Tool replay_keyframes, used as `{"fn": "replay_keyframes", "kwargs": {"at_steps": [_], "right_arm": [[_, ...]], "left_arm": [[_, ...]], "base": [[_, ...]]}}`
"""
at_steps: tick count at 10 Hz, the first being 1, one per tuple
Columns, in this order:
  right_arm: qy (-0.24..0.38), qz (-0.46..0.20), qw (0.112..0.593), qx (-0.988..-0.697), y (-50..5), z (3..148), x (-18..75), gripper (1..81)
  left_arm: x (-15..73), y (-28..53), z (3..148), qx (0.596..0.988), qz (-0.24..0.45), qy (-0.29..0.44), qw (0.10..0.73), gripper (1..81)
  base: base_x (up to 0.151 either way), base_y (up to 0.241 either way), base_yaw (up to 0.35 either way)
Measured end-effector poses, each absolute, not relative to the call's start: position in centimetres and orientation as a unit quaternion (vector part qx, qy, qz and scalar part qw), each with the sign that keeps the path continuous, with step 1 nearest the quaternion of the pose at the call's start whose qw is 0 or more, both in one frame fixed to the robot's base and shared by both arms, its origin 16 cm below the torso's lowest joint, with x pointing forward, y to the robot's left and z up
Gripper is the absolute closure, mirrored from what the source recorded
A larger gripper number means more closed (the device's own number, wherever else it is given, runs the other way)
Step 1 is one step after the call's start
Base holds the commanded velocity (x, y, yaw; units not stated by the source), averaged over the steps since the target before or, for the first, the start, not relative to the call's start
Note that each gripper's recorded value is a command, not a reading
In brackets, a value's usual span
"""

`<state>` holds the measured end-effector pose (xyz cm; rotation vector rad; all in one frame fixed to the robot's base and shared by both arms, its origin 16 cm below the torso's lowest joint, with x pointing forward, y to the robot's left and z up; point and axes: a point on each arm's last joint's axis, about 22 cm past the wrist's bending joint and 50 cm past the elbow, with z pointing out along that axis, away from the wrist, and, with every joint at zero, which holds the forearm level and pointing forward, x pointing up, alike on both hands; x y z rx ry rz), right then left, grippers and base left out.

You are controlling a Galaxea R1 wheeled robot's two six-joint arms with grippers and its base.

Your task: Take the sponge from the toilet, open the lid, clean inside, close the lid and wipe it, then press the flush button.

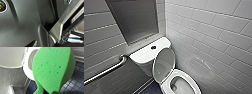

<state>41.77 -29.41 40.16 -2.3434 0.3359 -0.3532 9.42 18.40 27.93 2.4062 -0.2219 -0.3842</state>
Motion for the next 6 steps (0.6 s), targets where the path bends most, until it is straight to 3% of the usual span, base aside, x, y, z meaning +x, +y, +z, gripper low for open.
{"fn": "replay_keyframes", "kwargs": {"at_steps": [3,6], "right_arm": [[0.104,-0.155,0.363,-0.913,-29.2,41.8,47.9,81.1],[0.069,-0.152,0.377,-0.911,-25.5,42.9,53.2,81.1]], "left_arm": [[9.2,18.5,27.4,0.927,-0.141,-0.083,0.336,1.0],[8.8,18.5,26.5,0.930,-0.143,-0.084,0.327,1.0]], "base": [[0.000,0.000,0.000],[0.000,0.000,0.000]]}}
